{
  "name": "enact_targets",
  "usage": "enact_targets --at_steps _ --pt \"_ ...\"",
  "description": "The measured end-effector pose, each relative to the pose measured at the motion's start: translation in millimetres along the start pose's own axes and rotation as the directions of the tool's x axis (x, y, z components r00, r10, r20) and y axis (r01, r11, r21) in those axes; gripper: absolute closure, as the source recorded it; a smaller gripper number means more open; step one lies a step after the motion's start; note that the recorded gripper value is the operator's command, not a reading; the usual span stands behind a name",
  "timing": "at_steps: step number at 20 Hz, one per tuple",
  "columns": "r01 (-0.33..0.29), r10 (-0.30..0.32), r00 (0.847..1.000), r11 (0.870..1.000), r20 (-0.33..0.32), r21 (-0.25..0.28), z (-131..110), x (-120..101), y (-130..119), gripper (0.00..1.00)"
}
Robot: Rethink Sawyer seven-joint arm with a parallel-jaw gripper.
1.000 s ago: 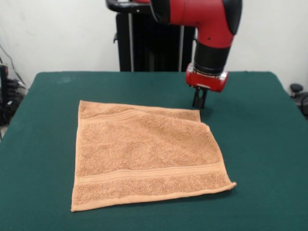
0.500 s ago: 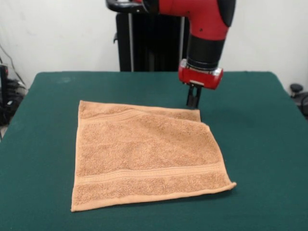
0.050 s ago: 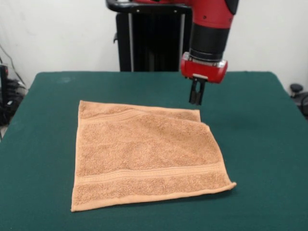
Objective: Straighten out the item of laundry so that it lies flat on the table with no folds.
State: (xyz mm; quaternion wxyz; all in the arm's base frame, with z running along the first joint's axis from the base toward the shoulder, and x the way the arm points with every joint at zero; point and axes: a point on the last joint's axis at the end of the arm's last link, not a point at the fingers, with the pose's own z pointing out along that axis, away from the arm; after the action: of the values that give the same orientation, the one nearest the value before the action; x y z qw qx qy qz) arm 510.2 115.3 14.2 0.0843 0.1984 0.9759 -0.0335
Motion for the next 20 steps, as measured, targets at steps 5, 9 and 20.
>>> enact_targets --at_steps 5,9,20 --pt "0.007 -0.007 1.000 1.000 -0.008 0.004 -0.2 1.9 2.6 1.00" --pt "0.008 -0.007 1.000 1.000 -0.020 0.012 1.8 0.6 2.8 1.00" --pt "0.003 -0.002 1.000 1.000 -0.027 0.019 3.6 -5.9 2.2 1.00"
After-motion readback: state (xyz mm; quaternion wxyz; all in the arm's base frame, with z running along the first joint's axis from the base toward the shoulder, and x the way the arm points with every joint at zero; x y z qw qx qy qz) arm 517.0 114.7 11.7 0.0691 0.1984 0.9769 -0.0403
